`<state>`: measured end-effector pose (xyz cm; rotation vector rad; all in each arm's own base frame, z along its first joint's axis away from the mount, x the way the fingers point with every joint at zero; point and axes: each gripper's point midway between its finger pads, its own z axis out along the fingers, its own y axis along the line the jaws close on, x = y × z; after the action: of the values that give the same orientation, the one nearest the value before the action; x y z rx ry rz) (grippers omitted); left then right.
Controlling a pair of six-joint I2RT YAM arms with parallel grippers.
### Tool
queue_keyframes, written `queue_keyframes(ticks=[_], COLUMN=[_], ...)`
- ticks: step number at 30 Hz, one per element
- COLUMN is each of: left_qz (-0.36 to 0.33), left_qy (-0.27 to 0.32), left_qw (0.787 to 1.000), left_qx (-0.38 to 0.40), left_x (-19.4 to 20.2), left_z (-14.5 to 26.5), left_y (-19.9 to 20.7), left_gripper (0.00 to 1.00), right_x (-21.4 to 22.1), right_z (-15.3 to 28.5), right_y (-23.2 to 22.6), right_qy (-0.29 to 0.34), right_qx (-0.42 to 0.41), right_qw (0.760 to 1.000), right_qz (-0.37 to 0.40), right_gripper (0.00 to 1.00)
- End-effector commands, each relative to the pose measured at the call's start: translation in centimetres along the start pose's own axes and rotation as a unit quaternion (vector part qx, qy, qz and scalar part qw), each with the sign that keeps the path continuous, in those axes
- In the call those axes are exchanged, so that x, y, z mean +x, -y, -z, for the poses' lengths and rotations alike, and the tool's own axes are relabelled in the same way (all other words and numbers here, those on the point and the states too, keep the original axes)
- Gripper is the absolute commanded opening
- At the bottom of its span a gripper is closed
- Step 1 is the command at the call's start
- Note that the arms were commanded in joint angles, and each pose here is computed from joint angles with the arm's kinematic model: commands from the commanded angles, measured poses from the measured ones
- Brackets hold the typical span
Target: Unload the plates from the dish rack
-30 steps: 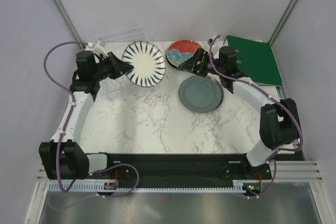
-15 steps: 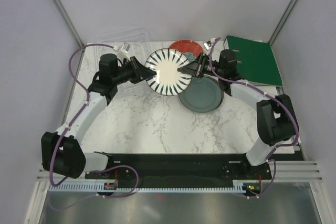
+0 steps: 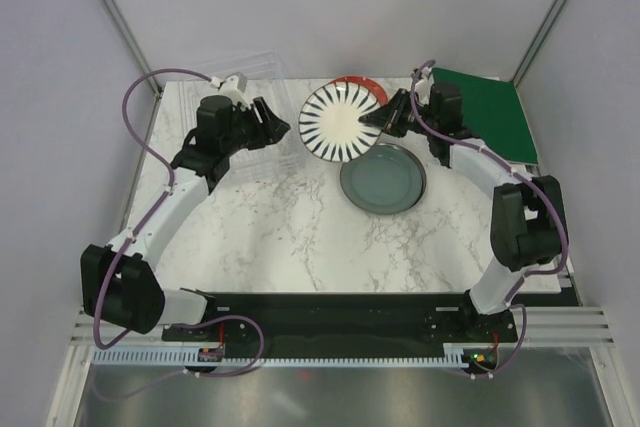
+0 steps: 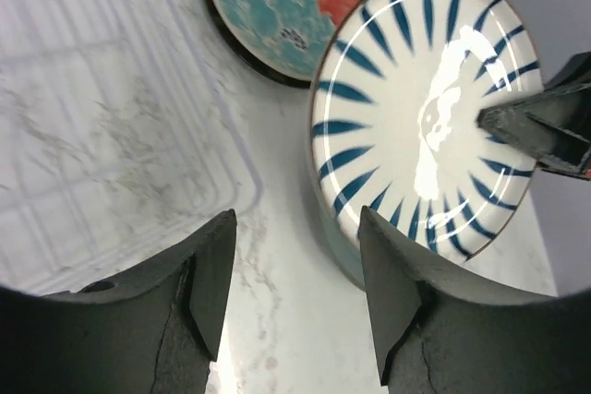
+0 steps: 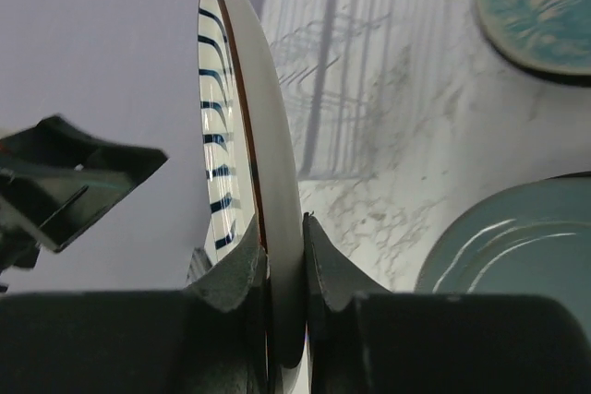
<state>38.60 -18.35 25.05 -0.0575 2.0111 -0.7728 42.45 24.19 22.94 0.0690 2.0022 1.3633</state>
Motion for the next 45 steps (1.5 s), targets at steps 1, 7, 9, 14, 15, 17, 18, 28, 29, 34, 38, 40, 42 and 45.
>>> queue_keyframes(ticks=[1,7,9,14,15,17,18,28,29,34,38,40,42,45], left_qz=[-0.08,-0.09,-0.09,-0.085,-0.085,-0.084,-0.086,-0.099,-0.099,-0.101,-0.098,-0.095,-0.093,-0.092], left_qy=[0.077,0.063,0.055,0.024,0.025,0.027,0.03,0.05,0.05,0.05,0.043,0.039,0.036,0.033], left_qw=[0.989,0.984,0.984,0.983,0.983,0.984,0.983,0.982,0.982,0.982,0.983,0.984,0.985,0.985], left_qx=[-0.102,-0.141,-0.146,-0.159,-0.16,-0.157,-0.158,-0.153,-0.153,-0.153,-0.147,-0.145,-0.143,-0.144], left_x=[-4.7,-3.8,-3.3,-1.0,-0.9,-0.8,-0.9,-2.0,-2.0,-2.0,-1.7,-1.3,-1.1,-0.8], left_z=[1.1,0.0,-0.3,-1.5,-1.5,-1.5,-1.4,-0.5,-0.4,0.0,-0.1,-0.2,-0.1,0.0], left_y=[-3.3,-5.7,-6.2,-7.8,-7.9,-7.9,-7.9,-7.2,-7.2,-7.1,-7.0,-7.0,-7.0,-7.1], left_gripper=[0.63,0.63,0.62,0.62,0.61,0.61,0.61,0.62,0.62,0.62,0.61,0.61,0.61,0.61], right_x=[-8.1,-11.7,-13.3,-14.2,-15.4,-15.4,-16.1,-14.9,-14.7,-13.2,-12.4,-12.4,-12.2,-12.3], right_z=[-0.1,-4.8,-6.4,-10.0,-10.3,-11.0,-11.1,-11.9,-11.9,-11.9,-11.6,-11.4,-11.2,-10.5], right_y=[-0.4,4.9,7.0,13.0,12.3,14.2,13.9,19.3,19.7,21.4,21.9,21.6,21.8,21.5], right_qy=[0.084,0.08,0.089,0.074,0.082,0.083,0.09,0.084,0.082,0.065,0.056,0.055,0.054,0.055], right_qx=[0.009,0.043,0.054,0.09,0.079,0.088,0.083,0.124,0.129,0.147,0.156,0.158,0.163,0.175], right_qw=[0.995,0.996,0.994,0.993,0.993,0.993,0.992,0.988,0.988,0.986,0.985,0.985,0.984,0.983], right_qz=[0.044,0.026,0.023,-0.002,0.009,0.001,0.005,-0.028,-0.031,-0.044,-0.047,-0.044,-0.039,-0.03], right_gripper=[0.0,0.0,0.0,0.0,0.0,0.0,0.0,0.0,0.0,0.22,0.45,0.62,0.61,0.75])
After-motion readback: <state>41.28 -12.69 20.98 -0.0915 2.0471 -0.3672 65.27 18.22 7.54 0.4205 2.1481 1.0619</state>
